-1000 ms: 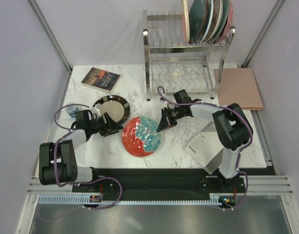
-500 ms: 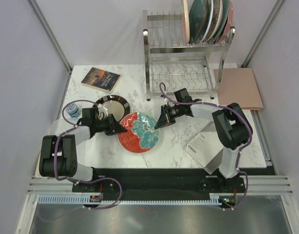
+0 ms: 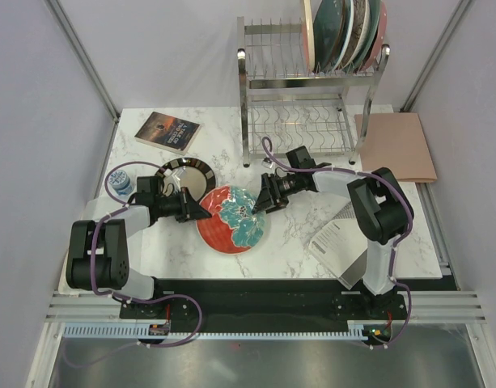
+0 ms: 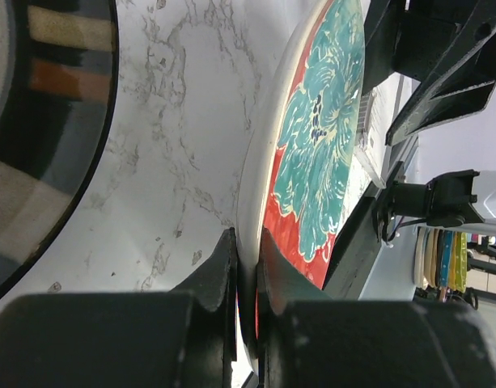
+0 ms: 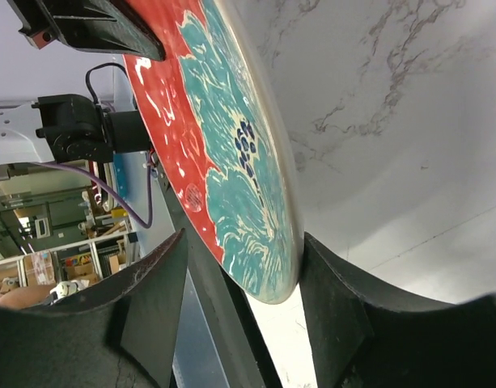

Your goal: Load the plates into the dish rack

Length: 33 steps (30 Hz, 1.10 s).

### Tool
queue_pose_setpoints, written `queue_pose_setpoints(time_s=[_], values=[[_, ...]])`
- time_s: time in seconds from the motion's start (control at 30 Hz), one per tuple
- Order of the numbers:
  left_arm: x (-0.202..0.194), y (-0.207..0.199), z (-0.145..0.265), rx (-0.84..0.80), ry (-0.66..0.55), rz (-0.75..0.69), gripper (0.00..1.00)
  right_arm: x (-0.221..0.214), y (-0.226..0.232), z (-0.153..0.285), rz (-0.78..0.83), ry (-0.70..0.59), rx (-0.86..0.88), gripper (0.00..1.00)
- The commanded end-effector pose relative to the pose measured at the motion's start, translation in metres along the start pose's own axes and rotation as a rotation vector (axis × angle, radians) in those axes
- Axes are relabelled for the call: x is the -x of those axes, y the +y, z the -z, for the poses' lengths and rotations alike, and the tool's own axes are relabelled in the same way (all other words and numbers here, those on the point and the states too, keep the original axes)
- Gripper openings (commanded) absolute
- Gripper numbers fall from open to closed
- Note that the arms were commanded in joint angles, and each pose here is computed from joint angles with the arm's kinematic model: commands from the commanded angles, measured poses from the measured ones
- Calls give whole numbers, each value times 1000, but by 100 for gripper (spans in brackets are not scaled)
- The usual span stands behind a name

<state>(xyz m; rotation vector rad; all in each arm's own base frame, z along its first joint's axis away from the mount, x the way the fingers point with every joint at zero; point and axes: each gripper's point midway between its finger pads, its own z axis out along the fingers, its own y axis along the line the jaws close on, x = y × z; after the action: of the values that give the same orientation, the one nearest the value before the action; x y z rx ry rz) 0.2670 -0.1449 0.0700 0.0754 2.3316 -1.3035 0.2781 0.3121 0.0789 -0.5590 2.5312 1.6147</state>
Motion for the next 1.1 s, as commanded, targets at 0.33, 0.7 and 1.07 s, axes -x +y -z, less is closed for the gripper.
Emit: queue_pose_setpoints(time_s=[0.33, 0.7, 1.07], values=[[13, -47, 5, -230, 15, -63, 2, 15, 4, -29, 62, 37, 45, 56], [20, -26, 0, -105, -15, -42, 27, 19, 18, -10, 92, -6, 32, 0], [92, -9, 30, 229, -179, -297, 58, 89, 132, 117, 543, -306, -338, 0]])
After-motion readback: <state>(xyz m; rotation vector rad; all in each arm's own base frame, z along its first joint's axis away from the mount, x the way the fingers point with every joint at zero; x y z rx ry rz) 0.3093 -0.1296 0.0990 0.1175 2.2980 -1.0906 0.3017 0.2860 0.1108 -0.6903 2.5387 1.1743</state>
